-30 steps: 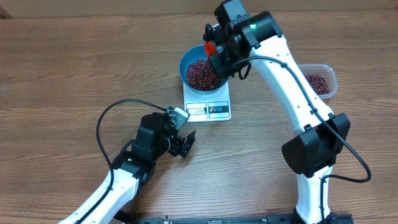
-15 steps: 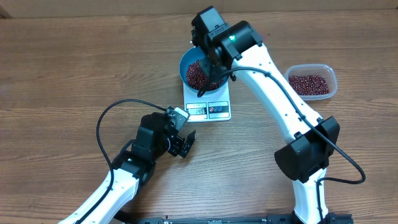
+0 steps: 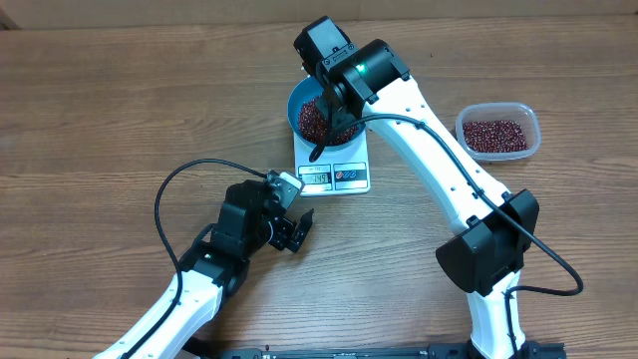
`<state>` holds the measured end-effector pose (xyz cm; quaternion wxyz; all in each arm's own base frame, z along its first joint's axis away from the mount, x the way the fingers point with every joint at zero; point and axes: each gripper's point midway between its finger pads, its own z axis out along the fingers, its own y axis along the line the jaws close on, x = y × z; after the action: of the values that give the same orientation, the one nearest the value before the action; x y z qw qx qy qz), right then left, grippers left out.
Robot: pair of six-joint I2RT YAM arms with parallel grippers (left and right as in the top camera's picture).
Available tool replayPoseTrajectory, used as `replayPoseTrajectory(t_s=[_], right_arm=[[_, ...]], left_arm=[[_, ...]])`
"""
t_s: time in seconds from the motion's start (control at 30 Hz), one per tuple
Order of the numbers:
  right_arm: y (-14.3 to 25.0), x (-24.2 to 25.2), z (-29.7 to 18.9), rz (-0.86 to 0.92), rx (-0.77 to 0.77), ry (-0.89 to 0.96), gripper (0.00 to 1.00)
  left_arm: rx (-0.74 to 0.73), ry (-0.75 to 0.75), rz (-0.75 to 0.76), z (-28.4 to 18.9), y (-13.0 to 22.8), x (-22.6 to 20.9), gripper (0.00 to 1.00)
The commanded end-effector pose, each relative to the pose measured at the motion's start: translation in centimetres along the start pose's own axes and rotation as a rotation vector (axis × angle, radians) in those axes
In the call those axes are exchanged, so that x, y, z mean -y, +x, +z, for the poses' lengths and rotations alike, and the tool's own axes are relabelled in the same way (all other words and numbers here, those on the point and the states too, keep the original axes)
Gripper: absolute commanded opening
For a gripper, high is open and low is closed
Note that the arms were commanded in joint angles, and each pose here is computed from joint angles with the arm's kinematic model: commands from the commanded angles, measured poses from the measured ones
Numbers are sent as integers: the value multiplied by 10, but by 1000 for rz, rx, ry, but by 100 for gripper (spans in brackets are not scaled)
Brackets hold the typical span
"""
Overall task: Scoop item into bowl and weigh 150g on scale
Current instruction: 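Tip the red scoop over the blue bowl to add a few beans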
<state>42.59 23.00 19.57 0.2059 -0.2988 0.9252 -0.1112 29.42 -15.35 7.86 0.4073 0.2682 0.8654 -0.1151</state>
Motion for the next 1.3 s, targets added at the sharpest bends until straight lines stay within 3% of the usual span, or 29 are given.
replayPoseTrajectory(t_s=[0.0,0.93,1.27], right_arm=[[-10,8,-22,26,67,16,4],[-12,21,-21,60,80,22,4],[-8,61,-66,175,186,-63,4]], left_arm=[[-4,4,-15,1,2,1,99],[-4,4,-15,1,2,1,100],[-4,4,-15,1,1,1,100]])
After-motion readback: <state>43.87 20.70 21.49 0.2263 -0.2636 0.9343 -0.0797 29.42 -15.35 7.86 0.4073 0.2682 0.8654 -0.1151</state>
